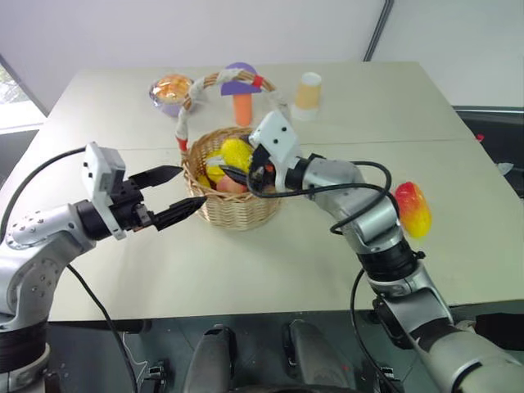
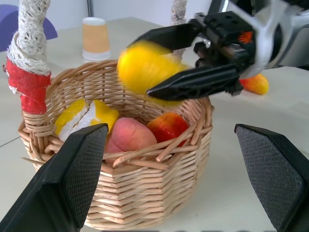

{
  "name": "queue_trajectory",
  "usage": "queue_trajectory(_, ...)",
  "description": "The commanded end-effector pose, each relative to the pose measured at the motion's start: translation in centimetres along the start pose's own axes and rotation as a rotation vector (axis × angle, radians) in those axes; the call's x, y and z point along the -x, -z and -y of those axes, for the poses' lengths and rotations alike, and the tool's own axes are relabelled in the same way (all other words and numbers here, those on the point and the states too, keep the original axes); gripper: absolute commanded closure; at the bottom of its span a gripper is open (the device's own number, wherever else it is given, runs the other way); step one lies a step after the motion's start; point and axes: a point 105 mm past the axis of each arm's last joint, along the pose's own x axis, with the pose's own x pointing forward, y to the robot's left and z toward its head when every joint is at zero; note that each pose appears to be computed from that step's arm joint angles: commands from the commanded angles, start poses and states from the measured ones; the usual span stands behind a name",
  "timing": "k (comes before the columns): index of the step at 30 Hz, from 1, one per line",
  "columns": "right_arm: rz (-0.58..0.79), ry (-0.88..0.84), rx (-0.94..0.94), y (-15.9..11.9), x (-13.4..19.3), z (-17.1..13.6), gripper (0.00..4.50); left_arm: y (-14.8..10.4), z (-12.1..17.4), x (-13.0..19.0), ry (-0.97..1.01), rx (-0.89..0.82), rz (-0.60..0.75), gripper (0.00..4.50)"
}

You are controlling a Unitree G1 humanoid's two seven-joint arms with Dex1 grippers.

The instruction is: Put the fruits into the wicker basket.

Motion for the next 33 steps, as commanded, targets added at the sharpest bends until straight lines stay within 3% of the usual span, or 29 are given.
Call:
queue_trajectory(1, 0.169, -0.044, 0.037, -3.9, 2.1, -0.5, 0.04, -1.1, 1.2, -0.4, 0.034, -0.023, 0.046, 0.00)
queue_trajectory(4, 0.202, -0.080, 0.060, -4.3, 5.3, -0.5, 0.04, -1.2, 1.9, -1.1, 0.064, -0.015, 0.059, 0.00)
queue_trajectory(8, 0.072, -0.047, 0.027, -1.5, 11.1, 1.1, 0.04, -1.4, 3.4, -3.0, 0.144, 0.000, 0.090, 0.00)
queue_trajectory(9, 0.012, 0.019, 0.009, -0.3, 12.5, 2.3, 0.04, -1.2, 3.9, -3.7, 0.169, -0.006, 0.084, 0.00)
queue_trajectory(13, -0.377, 0.578, -0.095, 7.5, 22.3, 9.9, 0.04, -0.7, 6.8, -7.1, 0.316, -0.041, 0.072, 0.00)
queue_trajectory(16, -0.477, 0.736, -0.133, 10.0, 25.9, 10.7, 0.04, -0.3, 8.5, -8.8, 0.406, -0.083, 0.052, 0.00)
queue_trajectory(21, -0.523, 0.811, -0.209, 12.5, 26.8, 10.2, 0.04, -0.2, 10.7, -10.6, 0.522, -0.115, 0.066, 0.00)
queue_trajectory(31, -0.505, 0.858, -0.338, 15.0, 26.0, 10.3, 0.04, 0.2, 10.2, -10.7, 0.505, -0.135, 0.045, 0.00)
queue_trajectory(33, -0.495, 0.853, -0.355, 15.0, 25.9, 10.3, 0.56, 0.3, 10.1, -10.6, 0.497, -0.139, 0.040, 0.00)
